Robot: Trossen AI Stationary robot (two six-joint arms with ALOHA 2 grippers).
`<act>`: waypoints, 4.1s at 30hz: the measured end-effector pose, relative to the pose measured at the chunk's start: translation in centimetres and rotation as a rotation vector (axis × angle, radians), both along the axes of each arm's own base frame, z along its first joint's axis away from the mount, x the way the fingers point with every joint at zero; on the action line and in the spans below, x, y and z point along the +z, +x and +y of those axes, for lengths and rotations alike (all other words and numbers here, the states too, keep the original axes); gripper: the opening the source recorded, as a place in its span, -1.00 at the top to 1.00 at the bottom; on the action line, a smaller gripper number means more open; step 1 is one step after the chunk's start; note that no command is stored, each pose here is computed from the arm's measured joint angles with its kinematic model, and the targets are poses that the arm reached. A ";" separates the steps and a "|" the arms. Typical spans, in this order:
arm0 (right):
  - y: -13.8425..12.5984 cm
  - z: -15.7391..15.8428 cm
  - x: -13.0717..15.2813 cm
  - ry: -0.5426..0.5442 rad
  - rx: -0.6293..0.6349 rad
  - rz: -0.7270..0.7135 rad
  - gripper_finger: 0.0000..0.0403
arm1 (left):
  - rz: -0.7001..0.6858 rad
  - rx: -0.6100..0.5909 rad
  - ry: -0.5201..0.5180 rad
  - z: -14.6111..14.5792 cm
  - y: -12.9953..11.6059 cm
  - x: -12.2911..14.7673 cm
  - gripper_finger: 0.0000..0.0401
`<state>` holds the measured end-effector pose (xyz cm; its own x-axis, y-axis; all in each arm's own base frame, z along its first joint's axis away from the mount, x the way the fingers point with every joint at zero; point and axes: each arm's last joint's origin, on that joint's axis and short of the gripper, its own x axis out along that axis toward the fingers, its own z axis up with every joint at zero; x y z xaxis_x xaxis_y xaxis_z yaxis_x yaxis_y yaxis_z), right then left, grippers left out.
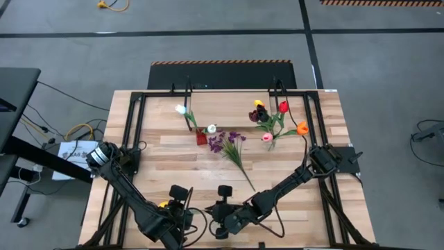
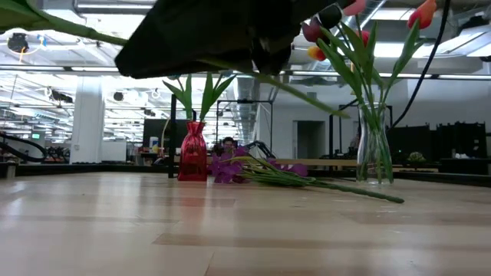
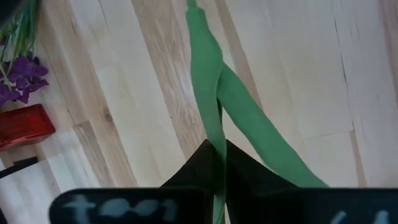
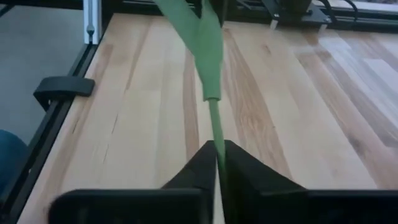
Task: Pick and place flowers into a vace then onto a shelf
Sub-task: Put the yellow flower into the red vase
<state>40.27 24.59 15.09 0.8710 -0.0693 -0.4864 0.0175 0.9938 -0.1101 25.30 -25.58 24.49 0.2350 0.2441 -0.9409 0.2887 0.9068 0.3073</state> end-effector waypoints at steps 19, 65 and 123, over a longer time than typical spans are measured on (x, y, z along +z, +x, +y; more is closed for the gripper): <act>-0.2 0.4 0.1 -0.002 0.003 -0.006 0.99 | 0.189 0.120 -0.339 -0.5 0.8 -0.2 0.37; -2.2 5.8 4.8 -0.060 0.410 -0.385 1.00 | -1.130 0.269 -0.132 1.7 -10.5 11.9 0.16; -3.3 3.4 3.7 -0.140 0.174 -0.927 1.00 | -1.516 -0.331 -0.684 3.5 -4.0 0.8 0.16</act>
